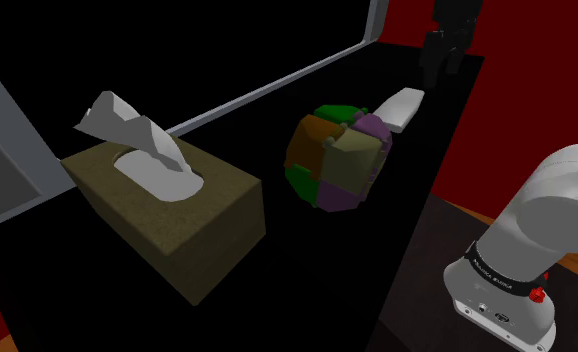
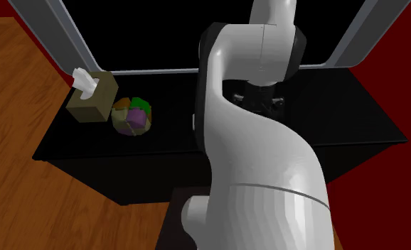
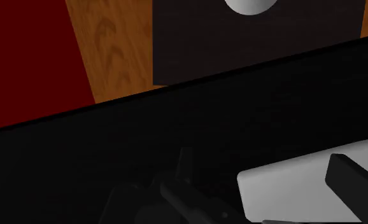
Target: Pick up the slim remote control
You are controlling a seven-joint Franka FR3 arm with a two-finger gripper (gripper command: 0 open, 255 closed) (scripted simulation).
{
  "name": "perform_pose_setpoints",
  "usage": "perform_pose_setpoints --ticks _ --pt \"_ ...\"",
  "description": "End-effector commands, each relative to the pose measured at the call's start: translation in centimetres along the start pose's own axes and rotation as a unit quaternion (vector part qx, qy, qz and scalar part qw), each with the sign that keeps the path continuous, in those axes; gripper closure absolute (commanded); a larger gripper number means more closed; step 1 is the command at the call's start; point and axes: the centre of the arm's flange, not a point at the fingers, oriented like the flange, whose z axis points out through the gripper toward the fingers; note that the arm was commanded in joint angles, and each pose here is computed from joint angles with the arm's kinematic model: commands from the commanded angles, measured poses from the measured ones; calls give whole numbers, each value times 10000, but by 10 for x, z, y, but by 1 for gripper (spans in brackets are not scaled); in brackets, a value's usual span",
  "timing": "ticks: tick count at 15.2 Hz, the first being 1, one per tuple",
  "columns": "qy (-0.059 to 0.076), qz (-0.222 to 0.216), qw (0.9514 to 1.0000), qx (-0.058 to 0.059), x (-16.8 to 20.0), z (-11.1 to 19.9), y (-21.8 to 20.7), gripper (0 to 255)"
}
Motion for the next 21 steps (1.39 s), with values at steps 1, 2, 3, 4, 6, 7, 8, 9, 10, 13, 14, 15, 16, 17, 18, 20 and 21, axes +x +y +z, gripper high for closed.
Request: perform_pose_setpoints --ticks 1,2,3,4,6,7,8,9,10,13,14,15,16,17,18,20,21 --pt "0 0 10000 0 0 0 0 0" --pt "16 821 9966 101 -5 -1 -9 0" --pt "32 1637 9863 202 -9 -2 -19 0" --pt "48 2442 9692 301 -11 -3 -30 0" --pt "78 3995 9154 492 -11 -6 -51 0" --pt "92 4734 8789 583 -8 -8 -61 0" --pt "106 5439 8364 670 -3 -10 -70 0" --pt "117 6022 7948 742 2 -11 -78 0" --pt "117 6022 7948 742 3 -6 -78 0" --pt "117 6022 7948 742 5 9 -80 0" --pt "117 6022 7948 742 5 15 -80 0" --pt "117 6022 7948 742 6 20 -81 0" --pt "117 6022 7948 742 7 25 -82 0" --pt "117 6022 7948 742 7 28 -82 0" --pt "117 6022 7948 742 7 28 -82 0" --pt "117 6022 7948 742 7 29 -82 255" --pt "117 6021 7948 742 7 29 -82 255"
